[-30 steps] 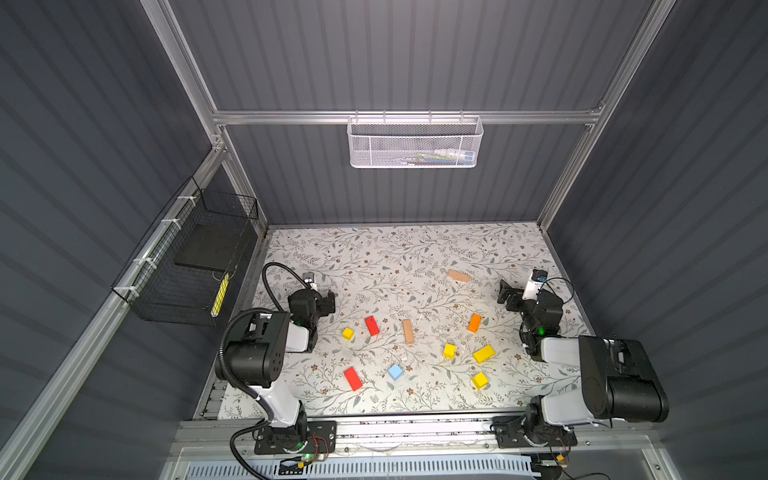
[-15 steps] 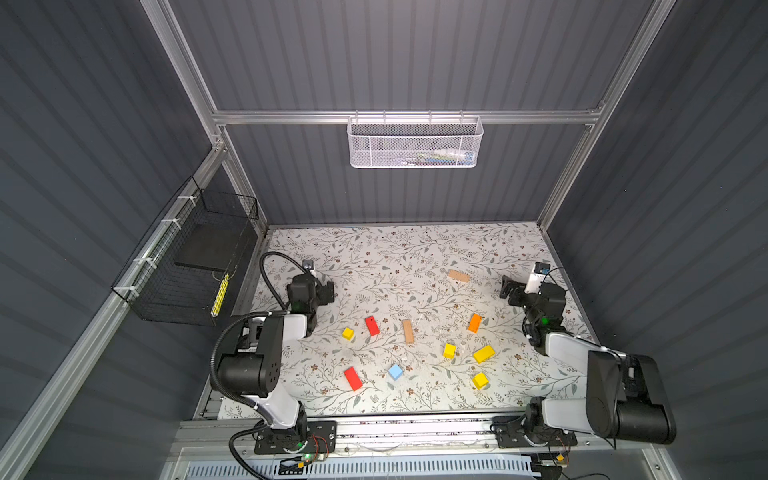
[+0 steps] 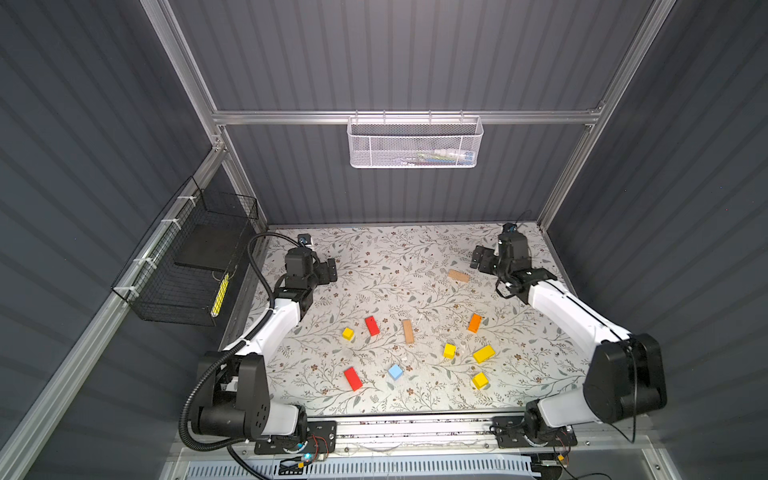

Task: Build the wood block tower

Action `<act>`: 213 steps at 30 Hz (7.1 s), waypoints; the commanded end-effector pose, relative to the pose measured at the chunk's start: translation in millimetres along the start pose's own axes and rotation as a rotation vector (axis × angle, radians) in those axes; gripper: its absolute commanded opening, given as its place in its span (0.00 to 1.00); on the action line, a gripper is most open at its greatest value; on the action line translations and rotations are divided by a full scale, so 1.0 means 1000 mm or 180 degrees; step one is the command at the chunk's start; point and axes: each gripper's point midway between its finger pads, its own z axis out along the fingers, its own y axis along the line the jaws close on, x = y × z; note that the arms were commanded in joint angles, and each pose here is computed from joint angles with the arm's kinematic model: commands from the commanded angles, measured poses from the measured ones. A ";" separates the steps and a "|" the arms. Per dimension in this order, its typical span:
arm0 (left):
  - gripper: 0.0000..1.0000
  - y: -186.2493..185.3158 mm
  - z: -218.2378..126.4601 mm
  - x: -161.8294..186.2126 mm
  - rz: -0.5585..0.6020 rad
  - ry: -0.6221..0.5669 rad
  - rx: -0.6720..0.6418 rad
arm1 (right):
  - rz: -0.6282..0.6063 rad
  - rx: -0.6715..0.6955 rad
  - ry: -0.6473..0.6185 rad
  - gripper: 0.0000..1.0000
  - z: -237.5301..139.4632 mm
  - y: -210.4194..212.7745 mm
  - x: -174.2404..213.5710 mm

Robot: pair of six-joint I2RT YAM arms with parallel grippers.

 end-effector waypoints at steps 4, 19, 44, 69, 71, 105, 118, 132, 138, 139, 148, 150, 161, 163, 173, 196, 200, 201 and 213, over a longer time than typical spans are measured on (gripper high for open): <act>0.97 -0.036 -0.017 0.009 0.0120 0.0316 0.0191 | 0.0092 0.0591 0.0868 0.96 0.039 0.003 0.048; 0.96 -0.046 -0.026 0.010 -0.0054 0.0356 0.0351 | 0.0296 0.0687 0.1308 0.99 0.095 0.022 0.080; 0.96 -0.057 -0.017 0.027 0.0041 0.0552 0.0532 | 0.0075 0.0833 0.1630 0.99 0.133 0.025 0.097; 0.95 -0.059 -0.013 0.033 0.0046 0.0653 0.0519 | 0.0215 0.0839 0.1828 0.89 0.141 0.017 0.116; 0.95 -0.059 -0.013 0.033 0.0045 0.0653 0.0516 | 0.0218 0.0842 0.1839 0.89 0.142 0.018 0.118; 0.93 -0.063 -0.021 0.027 0.0000 0.0596 0.0597 | -0.0390 0.0246 0.2002 0.59 0.090 0.124 0.151; 0.93 -0.064 -0.027 0.026 -0.0026 0.0559 0.0622 | -0.0511 0.0077 0.2163 0.60 0.064 0.165 0.195; 0.93 -0.063 -0.030 0.030 -0.0034 0.0563 0.0613 | -0.0644 0.0067 0.2244 0.61 0.049 0.170 0.219; 0.93 -0.063 -0.031 0.031 -0.0037 0.0573 0.0614 | -0.0691 0.0062 0.2287 0.64 0.043 0.170 0.227; 0.93 -0.063 -0.031 0.032 -0.0036 0.0576 0.0616 | -0.0706 0.0058 0.2294 0.65 0.042 0.171 0.229; 0.93 -0.063 -0.031 0.033 -0.0039 0.0582 0.0610 | -0.0710 0.0043 0.2348 0.71 0.039 0.171 0.237; 0.93 -0.062 -0.030 0.034 -0.0038 0.0591 0.0608 | -0.0706 0.0049 0.2353 0.72 0.040 0.170 0.238; 0.93 -0.063 -0.030 0.034 -0.0036 0.0592 0.0611 | -0.0728 0.0076 0.2378 0.82 0.040 0.167 0.241; 0.93 -0.063 -0.030 0.034 -0.0036 0.0595 0.0609 | -0.0728 0.0076 0.2378 0.85 0.040 0.167 0.241; 0.93 -0.063 -0.030 0.033 -0.0036 0.0589 0.0617 | -0.0728 0.0033 0.2369 0.95 0.037 0.170 0.237; 0.93 -0.061 -0.033 0.033 -0.0027 0.0587 0.0577 | -0.1061 -0.0240 0.1985 0.99 -0.029 0.177 0.194; 0.93 -0.061 -0.035 0.033 -0.0040 0.0580 0.0583 | -0.1189 -0.0321 0.2077 0.99 -0.050 0.176 0.208; 0.93 -0.061 -0.035 0.033 -0.0044 0.0578 0.0583 | -0.1205 -0.0367 0.2111 0.98 -0.054 0.177 0.213; 0.92 -0.064 -0.042 0.035 -0.0081 0.0573 0.0643 | -0.1326 -0.0978 0.2623 0.37 -0.091 0.208 0.277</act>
